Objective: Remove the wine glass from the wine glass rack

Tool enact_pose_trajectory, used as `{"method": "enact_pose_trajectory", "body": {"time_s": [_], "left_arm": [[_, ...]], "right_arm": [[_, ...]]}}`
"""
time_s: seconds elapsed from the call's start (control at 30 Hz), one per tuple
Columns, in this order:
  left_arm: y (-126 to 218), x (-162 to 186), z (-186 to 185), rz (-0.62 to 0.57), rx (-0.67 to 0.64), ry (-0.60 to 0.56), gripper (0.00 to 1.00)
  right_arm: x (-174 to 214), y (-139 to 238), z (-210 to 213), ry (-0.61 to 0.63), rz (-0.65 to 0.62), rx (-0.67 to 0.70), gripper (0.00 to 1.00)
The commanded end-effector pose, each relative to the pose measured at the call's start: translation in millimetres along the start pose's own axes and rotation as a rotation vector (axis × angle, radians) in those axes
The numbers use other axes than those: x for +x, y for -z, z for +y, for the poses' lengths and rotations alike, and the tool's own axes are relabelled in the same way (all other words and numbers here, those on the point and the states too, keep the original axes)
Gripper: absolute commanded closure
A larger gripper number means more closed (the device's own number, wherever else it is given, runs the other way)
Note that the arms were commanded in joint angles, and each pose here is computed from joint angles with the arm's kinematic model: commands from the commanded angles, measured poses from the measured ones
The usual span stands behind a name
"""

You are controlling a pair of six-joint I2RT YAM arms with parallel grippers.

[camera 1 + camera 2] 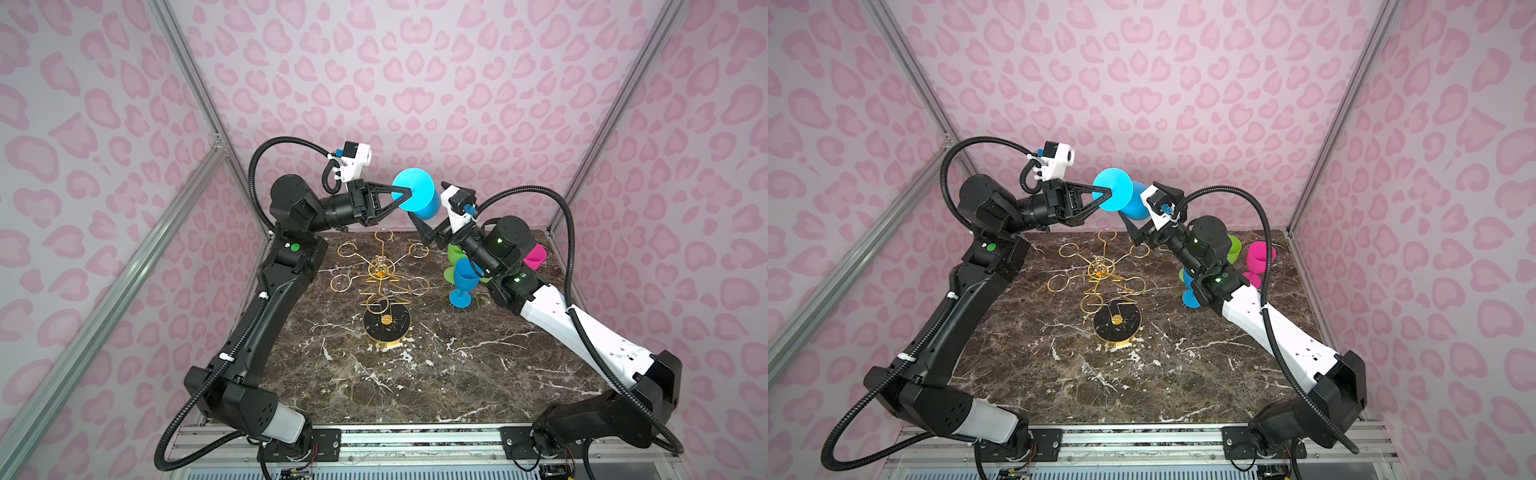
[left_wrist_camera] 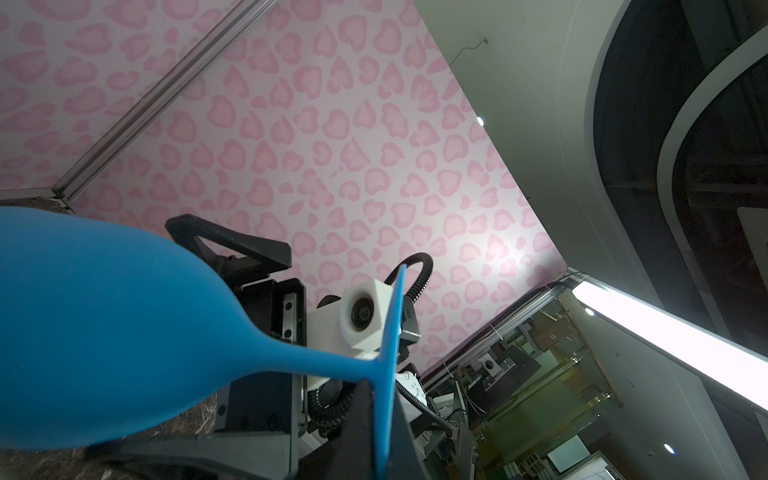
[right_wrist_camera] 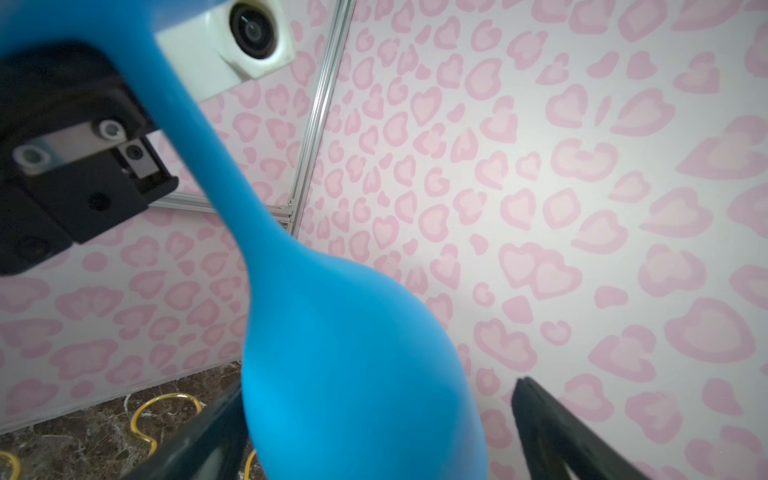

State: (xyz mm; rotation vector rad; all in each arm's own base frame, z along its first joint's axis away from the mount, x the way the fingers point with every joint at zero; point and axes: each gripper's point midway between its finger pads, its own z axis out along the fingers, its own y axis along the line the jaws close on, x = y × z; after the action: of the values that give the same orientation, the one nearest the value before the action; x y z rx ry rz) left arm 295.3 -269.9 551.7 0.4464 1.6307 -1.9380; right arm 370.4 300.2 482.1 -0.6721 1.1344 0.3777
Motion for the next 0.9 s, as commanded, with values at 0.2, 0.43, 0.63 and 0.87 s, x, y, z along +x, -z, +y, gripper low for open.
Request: {"method": "enact_pose_trajectory", "body": {"time_s": [0.2, 0.43, 0.63, 0.87], "left_arm": [[2, 1, -22, 0.002, 0.065, -0.011, 0.97], [1, 1, -19, 0.002, 0.062, 0.006, 0.97], [0, -2, -15, -0.011, 0.054, -0.018, 0.51], [6, -6, -11, -0.059, -0.007, -0.257, 0.25]], "right_arm": [[1, -15, 1, -0.026, -0.026, -0.017, 0.09], [1, -11, 1, -0.043, -0.013, -0.024, 0.26], [-1, 1, -3, -0.094, 0.031, -0.014, 0.27], [2, 39, -34, -0.267, 0.193, 0.041, 0.35]]}}
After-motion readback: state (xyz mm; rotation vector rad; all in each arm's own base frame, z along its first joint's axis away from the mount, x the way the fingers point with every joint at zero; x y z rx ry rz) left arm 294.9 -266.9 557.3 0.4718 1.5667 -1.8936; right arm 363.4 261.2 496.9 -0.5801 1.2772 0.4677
